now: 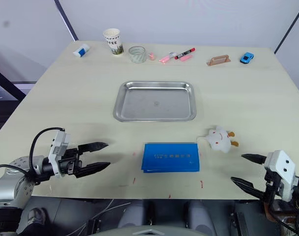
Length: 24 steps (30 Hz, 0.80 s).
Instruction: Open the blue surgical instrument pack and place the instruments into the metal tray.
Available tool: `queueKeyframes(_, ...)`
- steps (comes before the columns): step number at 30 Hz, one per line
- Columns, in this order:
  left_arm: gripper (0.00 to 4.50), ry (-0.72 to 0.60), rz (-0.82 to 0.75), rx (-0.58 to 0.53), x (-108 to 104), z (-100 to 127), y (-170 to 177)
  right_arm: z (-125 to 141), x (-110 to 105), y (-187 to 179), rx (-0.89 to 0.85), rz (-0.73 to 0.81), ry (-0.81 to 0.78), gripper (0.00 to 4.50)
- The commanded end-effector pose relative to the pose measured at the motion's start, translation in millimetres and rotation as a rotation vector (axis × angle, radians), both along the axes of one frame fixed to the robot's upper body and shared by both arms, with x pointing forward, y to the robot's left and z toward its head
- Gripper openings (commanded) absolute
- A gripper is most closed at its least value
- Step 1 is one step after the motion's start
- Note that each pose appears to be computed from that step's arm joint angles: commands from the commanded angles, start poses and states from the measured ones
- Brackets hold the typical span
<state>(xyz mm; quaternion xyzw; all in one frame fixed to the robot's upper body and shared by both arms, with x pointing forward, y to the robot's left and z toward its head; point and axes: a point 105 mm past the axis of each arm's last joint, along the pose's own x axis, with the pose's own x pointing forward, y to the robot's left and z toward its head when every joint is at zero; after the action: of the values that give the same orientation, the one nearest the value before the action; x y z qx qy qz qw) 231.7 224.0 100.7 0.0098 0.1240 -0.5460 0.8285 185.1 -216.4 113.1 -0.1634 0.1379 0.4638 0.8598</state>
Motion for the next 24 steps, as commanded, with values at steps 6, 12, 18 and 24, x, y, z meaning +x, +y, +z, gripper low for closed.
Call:
queueKeyframes(6, 4.48, -0.113, -0.267, -0.118, -6.2, 36.7, -28.9, -1.5, 16.7, 67.6, -0.056, 0.275, -0.192, 4.5)
queueKeyframes(12, 4.48, -0.144, -0.422, -0.081, -9.8, 46.9, -41.5, -11.7, 32.6, 82.7, -0.113, 0.33, -0.241, 4.5)
queueKeyframes(18, 4.5, -0.153, -0.455, -0.059, -9.4, 49.7, -47.0, -18.7, 36.9, 89.5, -0.14, 0.365, -0.246, 4.25)
queueKeyframes(24, 4.5, -0.153, -0.45, -0.052, -11.6, 47.5, -51.3, -21.8, 42.5, 93.1, -0.157, 0.364, -0.271, 2.35)
